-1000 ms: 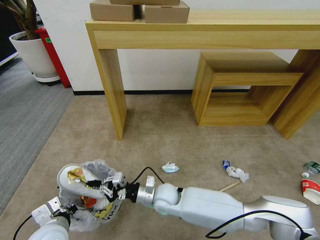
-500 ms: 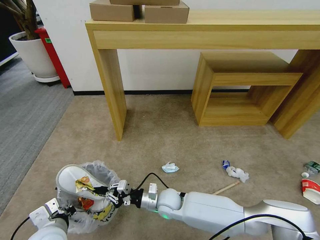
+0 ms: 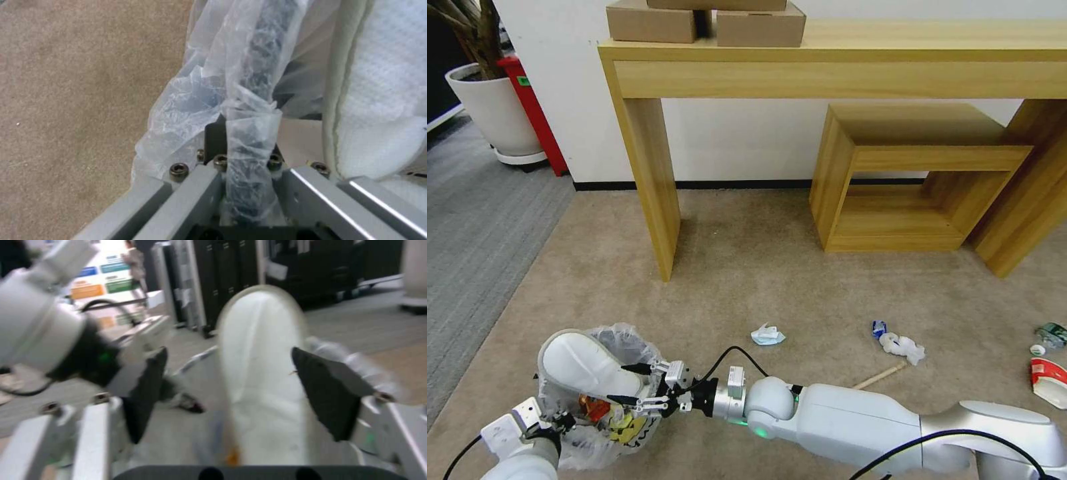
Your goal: Pick up the trash bin and place the garbage on the floor into it.
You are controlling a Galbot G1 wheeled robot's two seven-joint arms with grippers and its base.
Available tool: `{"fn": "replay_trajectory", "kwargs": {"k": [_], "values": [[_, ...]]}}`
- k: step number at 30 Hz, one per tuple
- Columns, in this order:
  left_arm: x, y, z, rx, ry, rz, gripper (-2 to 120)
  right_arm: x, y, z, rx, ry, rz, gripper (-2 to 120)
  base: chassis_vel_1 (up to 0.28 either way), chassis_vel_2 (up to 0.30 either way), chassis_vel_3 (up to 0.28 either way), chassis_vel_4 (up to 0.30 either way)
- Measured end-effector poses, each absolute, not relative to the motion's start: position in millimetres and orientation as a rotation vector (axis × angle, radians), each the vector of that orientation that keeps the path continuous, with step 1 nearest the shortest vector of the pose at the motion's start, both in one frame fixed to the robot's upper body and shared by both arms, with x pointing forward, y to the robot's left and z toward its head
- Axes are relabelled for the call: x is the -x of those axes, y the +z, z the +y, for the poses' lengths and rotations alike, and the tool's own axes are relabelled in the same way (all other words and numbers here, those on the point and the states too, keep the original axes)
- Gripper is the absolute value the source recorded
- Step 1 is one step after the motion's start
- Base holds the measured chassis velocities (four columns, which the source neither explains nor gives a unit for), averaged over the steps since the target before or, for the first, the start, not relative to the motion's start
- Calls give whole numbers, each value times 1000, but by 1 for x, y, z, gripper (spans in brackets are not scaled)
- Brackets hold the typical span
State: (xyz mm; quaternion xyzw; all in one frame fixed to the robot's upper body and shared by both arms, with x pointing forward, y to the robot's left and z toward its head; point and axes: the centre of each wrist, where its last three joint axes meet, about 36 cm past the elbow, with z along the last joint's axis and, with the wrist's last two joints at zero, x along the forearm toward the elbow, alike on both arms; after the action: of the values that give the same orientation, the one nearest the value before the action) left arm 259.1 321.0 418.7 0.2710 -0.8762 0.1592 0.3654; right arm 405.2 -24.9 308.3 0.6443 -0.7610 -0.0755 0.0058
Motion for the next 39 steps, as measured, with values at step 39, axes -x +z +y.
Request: {"fn": "replay_trajectory", "kwargs": {"k": [39], "values": [[-252,445,312,-635,427,-2281,0,-428,333,-205,-412,-56,-3252,100,0,0,0,0]]}}
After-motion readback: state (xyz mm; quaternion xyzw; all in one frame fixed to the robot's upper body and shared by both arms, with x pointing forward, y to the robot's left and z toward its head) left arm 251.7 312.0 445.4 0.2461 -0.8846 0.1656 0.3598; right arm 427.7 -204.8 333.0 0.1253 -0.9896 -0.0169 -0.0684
